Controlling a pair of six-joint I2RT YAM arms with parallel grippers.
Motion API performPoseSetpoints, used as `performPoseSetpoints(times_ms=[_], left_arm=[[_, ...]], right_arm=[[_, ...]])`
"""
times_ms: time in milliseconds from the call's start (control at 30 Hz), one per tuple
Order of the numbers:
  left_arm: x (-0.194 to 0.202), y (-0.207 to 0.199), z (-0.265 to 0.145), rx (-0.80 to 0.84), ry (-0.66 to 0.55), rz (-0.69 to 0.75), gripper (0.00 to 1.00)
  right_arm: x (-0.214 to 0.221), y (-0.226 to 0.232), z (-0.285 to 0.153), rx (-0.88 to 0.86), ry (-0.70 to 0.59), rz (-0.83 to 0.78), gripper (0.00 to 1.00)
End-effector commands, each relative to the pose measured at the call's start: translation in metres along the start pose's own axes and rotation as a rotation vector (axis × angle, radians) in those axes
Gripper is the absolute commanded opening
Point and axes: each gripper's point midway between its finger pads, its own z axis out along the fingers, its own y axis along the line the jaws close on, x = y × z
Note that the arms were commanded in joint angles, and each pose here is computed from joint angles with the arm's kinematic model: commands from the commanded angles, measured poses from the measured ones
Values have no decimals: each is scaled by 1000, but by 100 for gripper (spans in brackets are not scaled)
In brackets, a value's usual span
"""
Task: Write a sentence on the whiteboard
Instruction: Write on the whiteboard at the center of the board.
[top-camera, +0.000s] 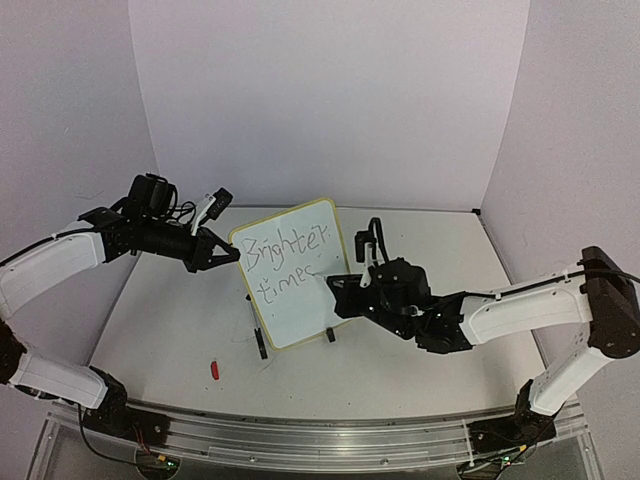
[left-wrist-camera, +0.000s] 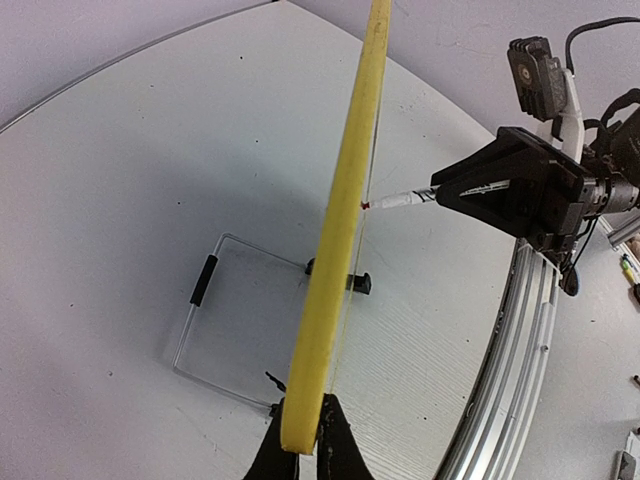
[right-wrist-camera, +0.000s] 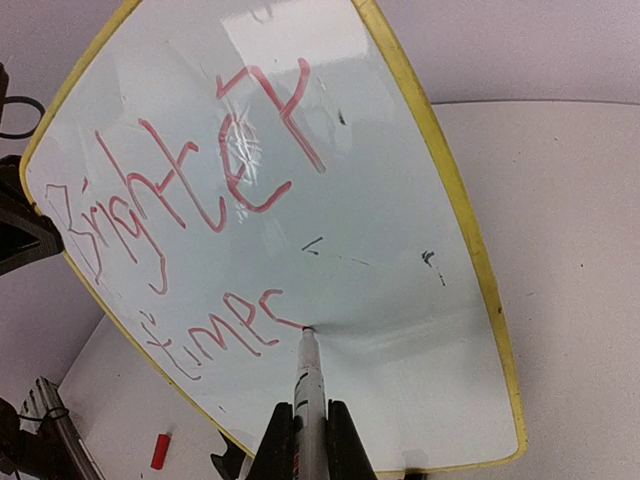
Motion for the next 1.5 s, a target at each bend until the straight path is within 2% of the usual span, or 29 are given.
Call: performPoseSetpoints(times_ms=[0, 433, 1033, 1467], left_arm=[[26, 15, 4, -78, 91, 6, 0], [27, 15, 5, -75, 94, 4, 0], [26, 15, 5, -78, 92, 5, 0], [26, 15, 4, -82, 91, 6, 0]], right_arm=[[-12, -12, -6, 52, -39, 5, 0], [10, -9, 3, 31, 41, -3, 0], [3, 10, 8, -43, 31, -1, 0], [-4, 34, -14, -202, 41, -45, 0]])
